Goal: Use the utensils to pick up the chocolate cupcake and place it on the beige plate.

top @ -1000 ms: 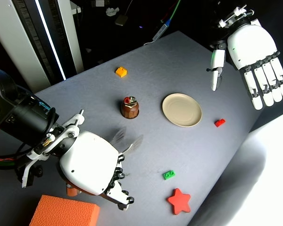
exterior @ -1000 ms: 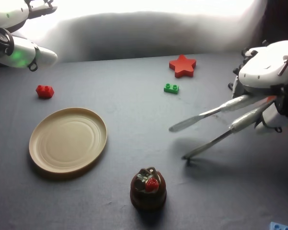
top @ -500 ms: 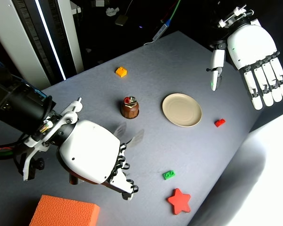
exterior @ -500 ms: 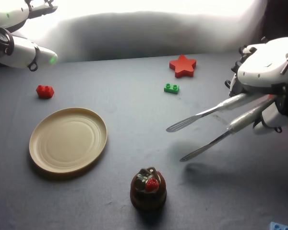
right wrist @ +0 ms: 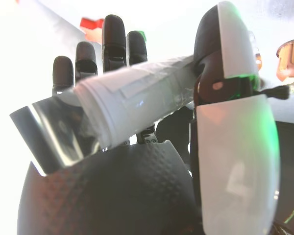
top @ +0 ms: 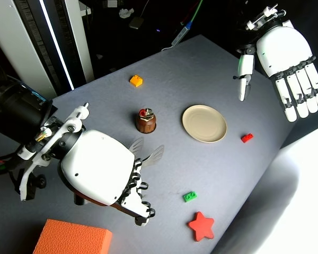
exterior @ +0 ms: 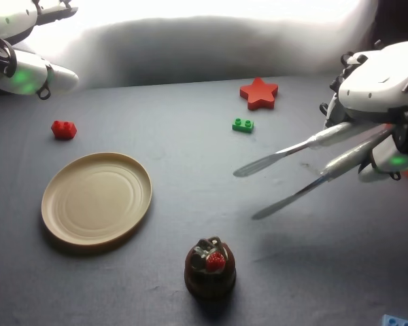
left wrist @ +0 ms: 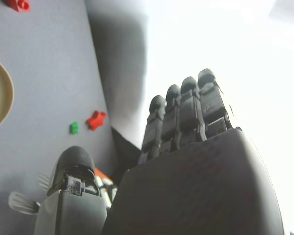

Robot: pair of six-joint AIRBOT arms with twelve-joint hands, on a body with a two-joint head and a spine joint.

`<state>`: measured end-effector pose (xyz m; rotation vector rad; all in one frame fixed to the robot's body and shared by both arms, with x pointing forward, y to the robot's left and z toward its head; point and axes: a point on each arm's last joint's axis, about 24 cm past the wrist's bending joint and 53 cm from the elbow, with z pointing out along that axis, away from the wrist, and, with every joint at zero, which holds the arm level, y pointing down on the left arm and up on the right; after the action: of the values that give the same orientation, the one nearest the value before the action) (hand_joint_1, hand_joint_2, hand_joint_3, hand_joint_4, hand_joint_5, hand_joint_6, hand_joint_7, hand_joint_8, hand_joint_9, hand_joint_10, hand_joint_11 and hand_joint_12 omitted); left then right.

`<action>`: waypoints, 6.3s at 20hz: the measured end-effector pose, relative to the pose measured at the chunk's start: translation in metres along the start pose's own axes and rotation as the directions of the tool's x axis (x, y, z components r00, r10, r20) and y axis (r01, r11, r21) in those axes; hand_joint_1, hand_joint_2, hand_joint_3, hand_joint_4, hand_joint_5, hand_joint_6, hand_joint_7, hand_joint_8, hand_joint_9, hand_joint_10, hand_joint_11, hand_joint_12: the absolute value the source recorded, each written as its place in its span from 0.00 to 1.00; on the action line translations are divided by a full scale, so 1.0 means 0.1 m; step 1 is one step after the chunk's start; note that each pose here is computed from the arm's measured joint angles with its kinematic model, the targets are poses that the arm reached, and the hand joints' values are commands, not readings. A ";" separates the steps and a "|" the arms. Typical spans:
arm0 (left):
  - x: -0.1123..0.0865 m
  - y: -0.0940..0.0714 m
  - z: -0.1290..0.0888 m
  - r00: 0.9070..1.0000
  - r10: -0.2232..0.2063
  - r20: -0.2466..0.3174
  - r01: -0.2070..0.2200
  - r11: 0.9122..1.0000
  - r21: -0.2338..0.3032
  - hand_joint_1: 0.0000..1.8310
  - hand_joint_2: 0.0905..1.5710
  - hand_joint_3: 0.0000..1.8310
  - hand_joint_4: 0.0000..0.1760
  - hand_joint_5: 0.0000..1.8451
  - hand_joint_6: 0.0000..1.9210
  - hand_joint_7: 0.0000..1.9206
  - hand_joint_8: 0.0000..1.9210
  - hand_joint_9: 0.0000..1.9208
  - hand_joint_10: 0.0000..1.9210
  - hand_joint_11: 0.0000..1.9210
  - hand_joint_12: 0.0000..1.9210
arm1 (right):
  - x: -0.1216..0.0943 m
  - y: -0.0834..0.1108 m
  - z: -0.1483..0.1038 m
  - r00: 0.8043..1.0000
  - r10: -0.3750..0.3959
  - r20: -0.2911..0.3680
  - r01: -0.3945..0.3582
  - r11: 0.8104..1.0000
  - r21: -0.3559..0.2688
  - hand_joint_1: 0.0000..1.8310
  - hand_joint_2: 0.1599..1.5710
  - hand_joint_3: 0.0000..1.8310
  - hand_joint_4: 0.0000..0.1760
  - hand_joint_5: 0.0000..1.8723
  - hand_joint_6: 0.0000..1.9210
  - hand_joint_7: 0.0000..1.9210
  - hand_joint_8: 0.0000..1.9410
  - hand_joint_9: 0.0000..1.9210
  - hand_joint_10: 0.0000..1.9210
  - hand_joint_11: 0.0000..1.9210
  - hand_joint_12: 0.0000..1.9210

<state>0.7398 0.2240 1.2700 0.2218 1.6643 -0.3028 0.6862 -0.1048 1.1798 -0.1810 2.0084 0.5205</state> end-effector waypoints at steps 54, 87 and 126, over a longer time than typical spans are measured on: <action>-0.01 0.00 0.00 1.000 0.005 0.004 -0.005 1.000 0.000 0.00 0.77 0.00 0.00 0.05 0.00 0.03 0.00 0.01 0.00 0.00 0.02 | 0.55 0.67 -0.09 0.970 0.092 -0.227 -0.106 0.993 -0.051 0.50 0.64 0.00 0.00 0.40 0.00 0.44 0.00 0.21 0.00 0.00 0.41; -0.01 0.00 0.00 1.000 0.005 0.003 -0.005 1.000 0.000 0.00 0.76 0.00 0.00 0.06 0.00 0.03 0.00 0.02 0.00 0.01 0.02 | 0.63 0.68 -0.08 0.967 0.084 -0.240 -0.100 0.993 -0.056 0.68 0.68 0.00 0.00 0.45 0.61 0.60 0.38 0.32 0.00 0.00 0.43; -0.03 -0.29 0.19 1.000 0.000 0.009 0.000 0.999 0.047 0.00 0.76 0.00 0.00 0.06 0.00 0.03 0.00 0.02 0.00 0.00 0.06 | -0.52 1.33 0.45 0.961 0.261 -0.093 -0.274 0.942 -0.193 0.68 0.68 0.00 0.00 0.45 0.61 0.60 0.38 0.32 0.00 0.00 0.43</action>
<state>0.7491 0.1909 1.2734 0.2553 1.6499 -0.3421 0.7017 0.0287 1.2451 -0.0491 2.0542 0.9063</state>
